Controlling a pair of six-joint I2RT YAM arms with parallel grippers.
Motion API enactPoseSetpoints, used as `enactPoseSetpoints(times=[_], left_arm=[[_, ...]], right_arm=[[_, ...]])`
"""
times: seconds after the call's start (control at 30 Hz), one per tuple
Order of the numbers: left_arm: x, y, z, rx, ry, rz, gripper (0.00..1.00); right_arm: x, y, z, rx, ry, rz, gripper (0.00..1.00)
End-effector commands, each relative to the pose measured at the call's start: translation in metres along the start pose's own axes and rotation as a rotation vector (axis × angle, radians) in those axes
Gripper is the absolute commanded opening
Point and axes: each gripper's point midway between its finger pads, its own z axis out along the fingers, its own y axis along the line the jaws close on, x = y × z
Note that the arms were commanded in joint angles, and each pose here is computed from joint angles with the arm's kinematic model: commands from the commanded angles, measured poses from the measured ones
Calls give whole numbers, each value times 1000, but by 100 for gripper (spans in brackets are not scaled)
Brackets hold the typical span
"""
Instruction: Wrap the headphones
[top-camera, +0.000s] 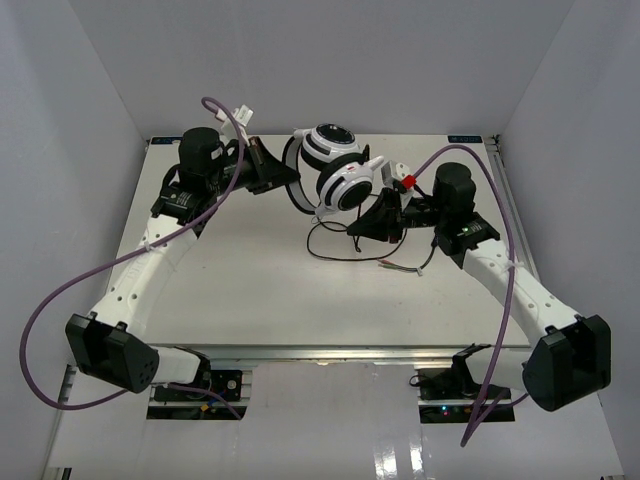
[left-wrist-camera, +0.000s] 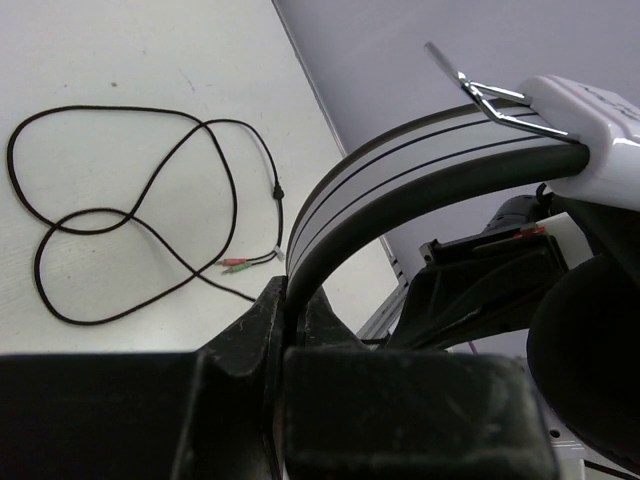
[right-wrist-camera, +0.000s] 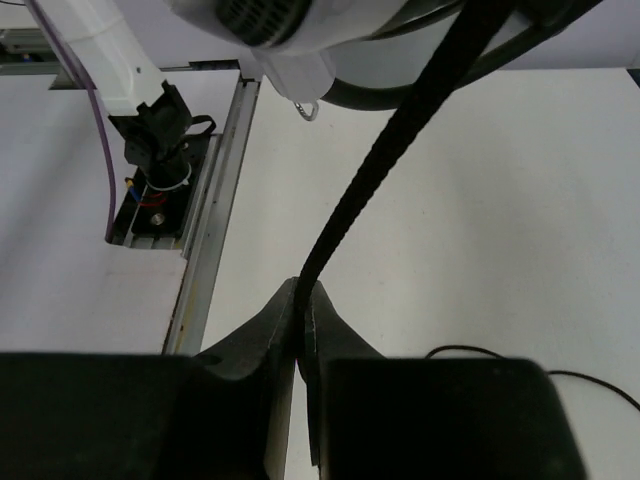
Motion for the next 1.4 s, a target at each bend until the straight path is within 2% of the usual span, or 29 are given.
enactPoseSetpoints(times=[0.0,0.1,0.17,0.27,0.4,0.67,0.87,1.0,1.17,1.27,1.33,1.37], left_arm=[[-45,-68,-27,146,-124,106,0],[-55,-79,-33,161,-150,132,0],[-59,-84,-34,167,-157,129,0],[-65,-90,-34,186,-170,125,0],[-77,-102,-36,216,-203,116,0],[-129,-99,-46,108,-436,55,0],[-155,-95,-45,66,-533,9,0],[-176,-79,-48,-20,-635,-20,0],[-193,-44,-54,-136,-794,-148,0],[-197,-30,-49,-175,-820,-204,0],[-196,-18,-40,-200,-817,-233,0],[-193,-10,-32,-217,-804,-241,0]], right_arm=[[-29,18,11,-175,-78,35,13],[-34,24,16,-225,-102,59,32],[-35,28,18,-245,-122,69,54],[-36,29,19,-258,-161,72,75],[-38,30,19,-266,-180,55,78],[-19,41,13,-207,-168,54,79],[10,37,16,-144,-96,94,76],[17,38,17,-130,-73,73,65],[26,35,21,-109,-30,91,41],[26,26,24,-61,-9,81,18],[26,15,25,-7,4,60,10],[27,8,25,31,19,56,9]])
